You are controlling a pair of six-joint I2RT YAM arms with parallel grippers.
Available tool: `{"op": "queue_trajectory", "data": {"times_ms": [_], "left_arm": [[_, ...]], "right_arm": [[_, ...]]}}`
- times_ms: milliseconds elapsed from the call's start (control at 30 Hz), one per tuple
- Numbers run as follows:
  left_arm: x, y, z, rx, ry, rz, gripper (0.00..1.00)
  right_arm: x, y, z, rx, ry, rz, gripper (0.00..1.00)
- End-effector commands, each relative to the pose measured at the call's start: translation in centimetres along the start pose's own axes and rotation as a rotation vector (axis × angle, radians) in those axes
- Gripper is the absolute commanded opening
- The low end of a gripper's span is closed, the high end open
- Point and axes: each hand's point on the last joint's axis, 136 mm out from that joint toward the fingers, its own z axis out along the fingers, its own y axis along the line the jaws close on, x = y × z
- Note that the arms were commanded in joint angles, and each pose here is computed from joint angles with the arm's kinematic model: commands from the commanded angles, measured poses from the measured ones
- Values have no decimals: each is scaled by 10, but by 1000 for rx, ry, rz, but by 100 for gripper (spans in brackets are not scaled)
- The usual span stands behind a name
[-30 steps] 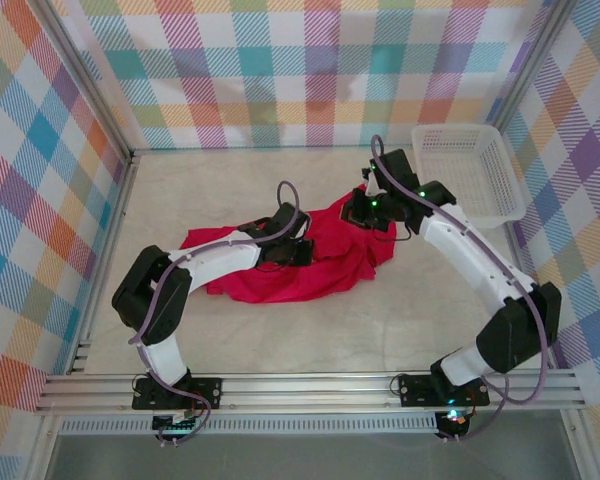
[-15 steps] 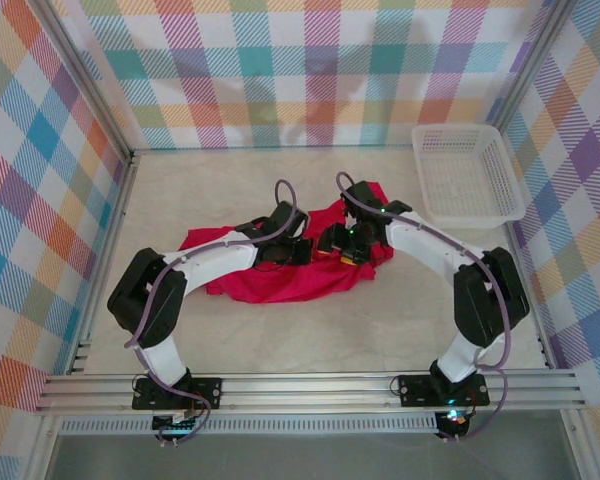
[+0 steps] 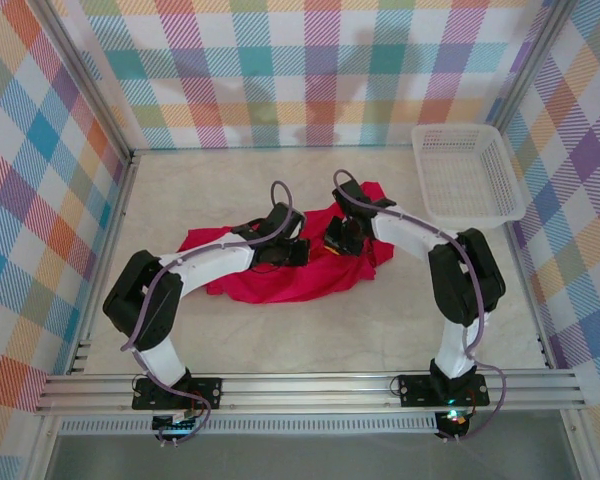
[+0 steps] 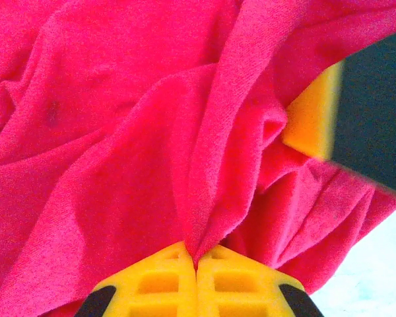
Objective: Fold the inside-out t-shirt
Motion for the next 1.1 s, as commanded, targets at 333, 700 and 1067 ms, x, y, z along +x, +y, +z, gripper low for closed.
{"op": "queue_trajectory", "data": {"times_ms": [333,700,1067], "left_arm": [[-16,5,-10,39,-32,19,0],[-21,-6,-16,139,-141,29,40],[-26,-48,-22,318,-225,158,42]], "right_arm": [[0,54,-139,-240,-155,-116,0],[-35,58,-94,-347,-18,44,0],[-30,56,-55,-391,130,114,0]]}}
